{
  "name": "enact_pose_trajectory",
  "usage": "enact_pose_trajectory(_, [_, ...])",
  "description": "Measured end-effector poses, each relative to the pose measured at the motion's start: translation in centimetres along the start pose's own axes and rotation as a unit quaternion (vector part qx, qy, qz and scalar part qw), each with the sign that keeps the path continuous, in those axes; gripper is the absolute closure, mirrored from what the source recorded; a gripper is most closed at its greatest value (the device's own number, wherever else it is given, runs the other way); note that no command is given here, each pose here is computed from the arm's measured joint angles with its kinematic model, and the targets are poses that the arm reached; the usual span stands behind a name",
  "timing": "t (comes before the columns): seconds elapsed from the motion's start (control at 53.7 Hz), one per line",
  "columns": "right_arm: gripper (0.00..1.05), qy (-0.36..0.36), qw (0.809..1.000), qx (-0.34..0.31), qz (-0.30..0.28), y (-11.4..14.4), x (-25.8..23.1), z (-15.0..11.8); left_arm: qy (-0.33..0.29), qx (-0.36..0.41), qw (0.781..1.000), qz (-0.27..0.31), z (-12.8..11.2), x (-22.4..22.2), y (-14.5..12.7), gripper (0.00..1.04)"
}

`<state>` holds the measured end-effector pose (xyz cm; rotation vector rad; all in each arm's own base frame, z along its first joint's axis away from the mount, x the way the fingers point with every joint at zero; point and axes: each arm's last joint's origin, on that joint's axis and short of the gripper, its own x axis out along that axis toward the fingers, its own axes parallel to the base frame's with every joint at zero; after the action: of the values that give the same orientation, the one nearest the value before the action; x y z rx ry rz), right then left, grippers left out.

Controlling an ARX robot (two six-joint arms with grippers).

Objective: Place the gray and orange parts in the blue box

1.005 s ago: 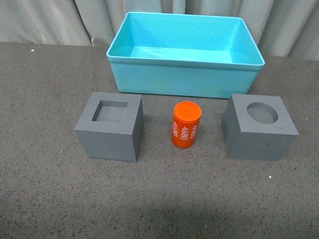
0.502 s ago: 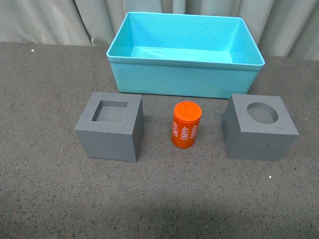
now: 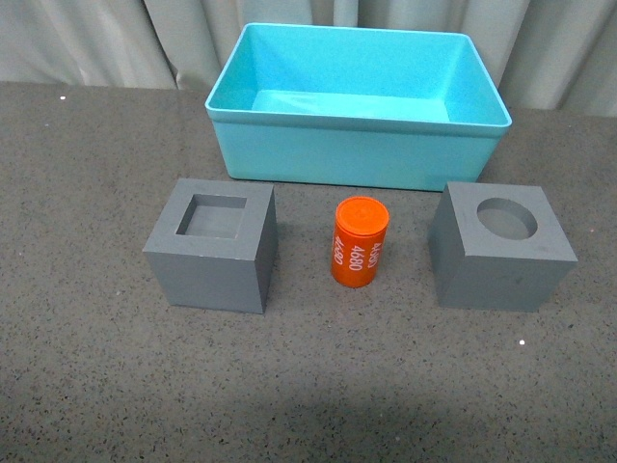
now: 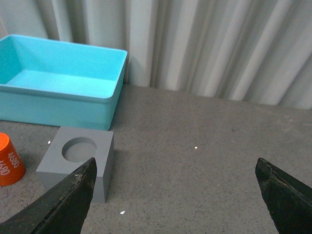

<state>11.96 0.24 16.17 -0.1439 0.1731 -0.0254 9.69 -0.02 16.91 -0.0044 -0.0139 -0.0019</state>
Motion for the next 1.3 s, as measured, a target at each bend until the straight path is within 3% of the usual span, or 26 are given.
enact_pose_trajectory(0.186, [0.1, 0.074, 0.997, 0.007, 0.032, 0.5, 4.7, 0.9, 0.0, 0.0, 1.0, 0.0, 0.0, 0.0, 0.0, 0.07])
enact_pose_trajectory(0.298, [0.1, 0.176, 0.982, 0.014, 0.062, 1.3, 8.7, -0.1, 0.0, 0.0, 1.0, 0.0, 0.0, 0.0, 0.0, 0.07])
enact_pose_trajectory(0.447, [0.1, 0.239, 0.967, 0.03, 0.088, 2.1, 12.1, -0.4, 0.0, 0.0, 1.0, 0.0, 0.0, 0.0, 0.0, 0.07])
enact_pose_trajectory(0.949, [0.1, 0.333, 0.935, 0.067, 0.102, 5.2, 19.5, -2.5, 0.0, 0.0, 1.0, 0.0, 0.0, 0.0, 0.0, 0.07])
enact_pose_trajectory(1.079, [0.25, 0.336, 0.935, 0.067, 0.094, 5.6, 19.9, -2.5, 0.0, 0.0, 1.0, 0.0, 0.0, 0.0, 0.0, 0.07])
enact_pose_trajectory(1.172, [0.44, 0.343, 0.932, 0.07, 0.09, 5.9, 19.9, -2.5, 0.0, 0.0, 1.0, 0.0, 0.0, 0.0, 0.0, 0.07])
enact_pose_trajectory(1.303, [0.62, 0.349, 0.93, 0.077, 0.089, 5.9, 19.9, -2.6, 0.0, 0.0, 1.0, 0.0, 0.0, 0.0, 0.0, 0.07])
